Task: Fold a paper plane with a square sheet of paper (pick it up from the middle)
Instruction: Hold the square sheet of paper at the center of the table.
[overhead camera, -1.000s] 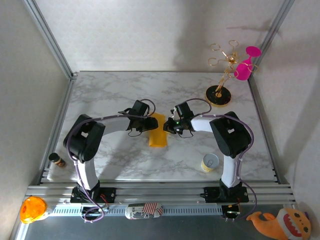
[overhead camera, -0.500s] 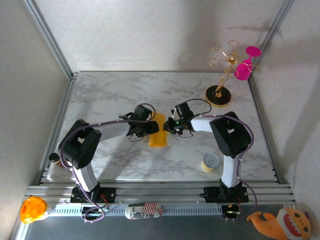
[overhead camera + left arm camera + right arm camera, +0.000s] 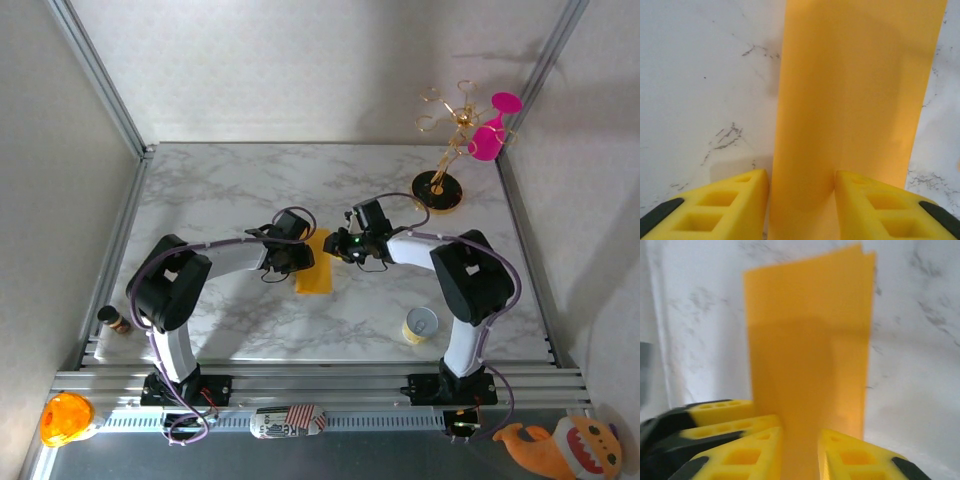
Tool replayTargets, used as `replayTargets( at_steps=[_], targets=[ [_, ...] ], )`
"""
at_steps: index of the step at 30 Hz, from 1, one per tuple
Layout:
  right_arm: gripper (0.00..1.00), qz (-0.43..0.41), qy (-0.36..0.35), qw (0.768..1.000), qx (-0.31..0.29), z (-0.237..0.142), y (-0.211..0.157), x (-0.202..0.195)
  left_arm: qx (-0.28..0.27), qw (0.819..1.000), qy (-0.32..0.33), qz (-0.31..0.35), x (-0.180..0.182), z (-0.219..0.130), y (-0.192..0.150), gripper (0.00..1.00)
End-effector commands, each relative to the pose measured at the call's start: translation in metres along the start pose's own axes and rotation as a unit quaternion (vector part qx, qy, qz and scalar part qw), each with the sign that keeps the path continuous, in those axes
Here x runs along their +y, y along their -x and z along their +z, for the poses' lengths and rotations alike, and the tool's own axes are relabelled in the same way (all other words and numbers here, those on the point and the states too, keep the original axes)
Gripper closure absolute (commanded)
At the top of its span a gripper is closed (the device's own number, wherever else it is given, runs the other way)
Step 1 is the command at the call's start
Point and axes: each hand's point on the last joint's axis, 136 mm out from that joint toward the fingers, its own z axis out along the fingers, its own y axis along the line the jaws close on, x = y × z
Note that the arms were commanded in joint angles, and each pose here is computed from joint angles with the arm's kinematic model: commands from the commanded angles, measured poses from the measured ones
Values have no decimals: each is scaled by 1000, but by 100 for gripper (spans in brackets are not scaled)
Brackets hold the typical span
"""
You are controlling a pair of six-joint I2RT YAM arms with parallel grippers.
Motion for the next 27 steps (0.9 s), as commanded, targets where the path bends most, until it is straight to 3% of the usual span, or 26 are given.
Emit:
replayTargets(
  at_steps=[1, 27],
  targets=[
    [73, 1, 8, 999, -36, -12, 11, 8, 14, 999, 44, 10, 20, 7, -7, 62],
    [73, 34, -21, 996, -83, -34, 27, -18, 42, 994, 81, 64, 44, 20, -16, 63]
  ],
)
